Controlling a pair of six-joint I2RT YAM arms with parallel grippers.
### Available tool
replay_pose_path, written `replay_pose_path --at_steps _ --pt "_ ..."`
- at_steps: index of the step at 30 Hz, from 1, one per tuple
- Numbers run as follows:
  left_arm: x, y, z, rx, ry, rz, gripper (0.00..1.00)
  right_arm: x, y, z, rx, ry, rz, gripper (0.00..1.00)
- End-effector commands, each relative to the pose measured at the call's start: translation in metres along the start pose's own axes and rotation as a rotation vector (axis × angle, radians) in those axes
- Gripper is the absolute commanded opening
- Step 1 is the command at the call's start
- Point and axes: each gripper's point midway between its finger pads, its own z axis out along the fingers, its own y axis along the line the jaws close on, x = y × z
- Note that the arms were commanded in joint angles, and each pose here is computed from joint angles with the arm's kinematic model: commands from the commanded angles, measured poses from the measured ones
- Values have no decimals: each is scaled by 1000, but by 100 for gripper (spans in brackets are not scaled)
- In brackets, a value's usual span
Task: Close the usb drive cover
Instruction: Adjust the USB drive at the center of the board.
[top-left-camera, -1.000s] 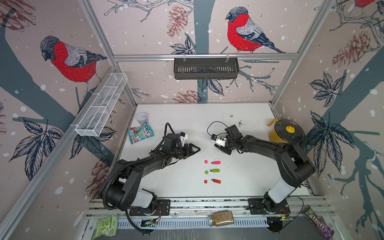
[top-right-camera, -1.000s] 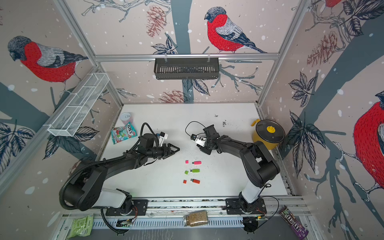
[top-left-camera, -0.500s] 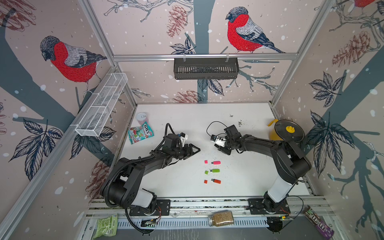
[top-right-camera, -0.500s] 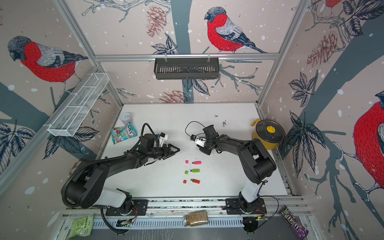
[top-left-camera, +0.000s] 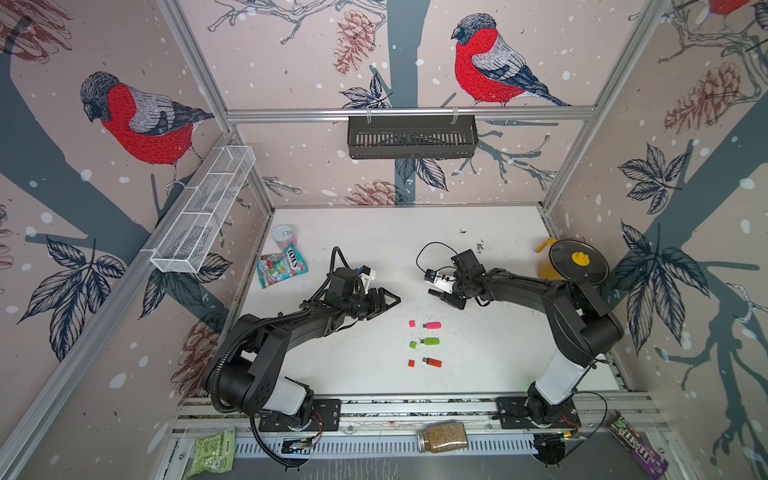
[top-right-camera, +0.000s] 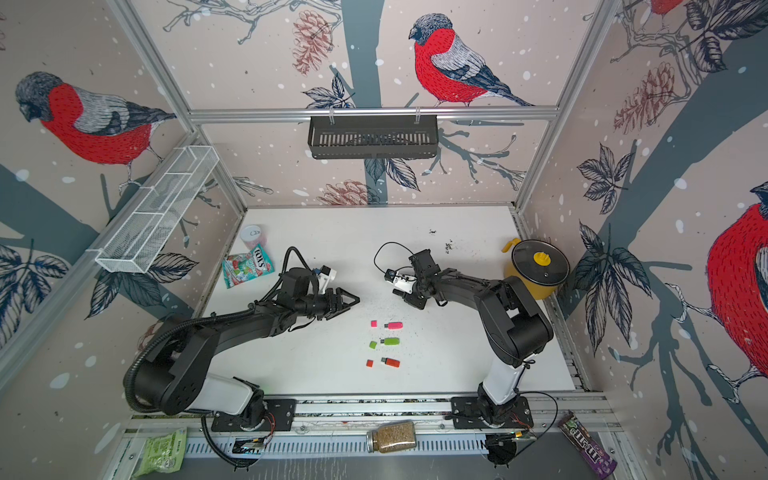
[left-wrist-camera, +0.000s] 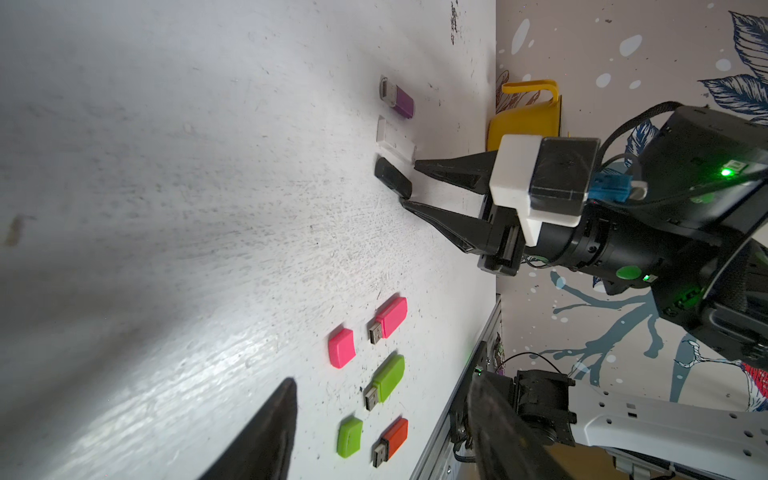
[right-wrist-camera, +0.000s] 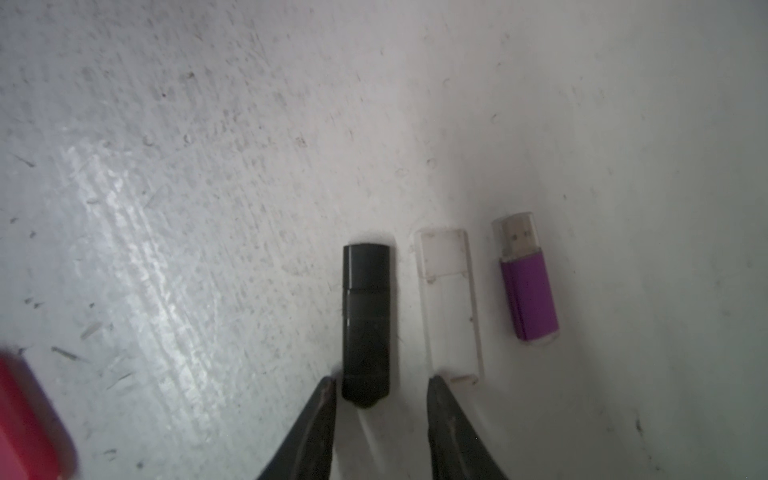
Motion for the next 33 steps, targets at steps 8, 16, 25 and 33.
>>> replay_pose_path --at_steps 8,16,25,33 --pt "-7 -6 -1 20 -25 23 65 -1 -5 -1 26 2 9 39" --pt "-7 -7 -2 20 -27 26 65 -3 -2 -8 29 -22 8 39" --pt "-9 -2 -8 1 -40 5 64 -47 25 -54 98 -209 -144 39" --pt "-1 5 -16 5 -50 -15 65 -77 89 -47 -8 -289 -264 39"
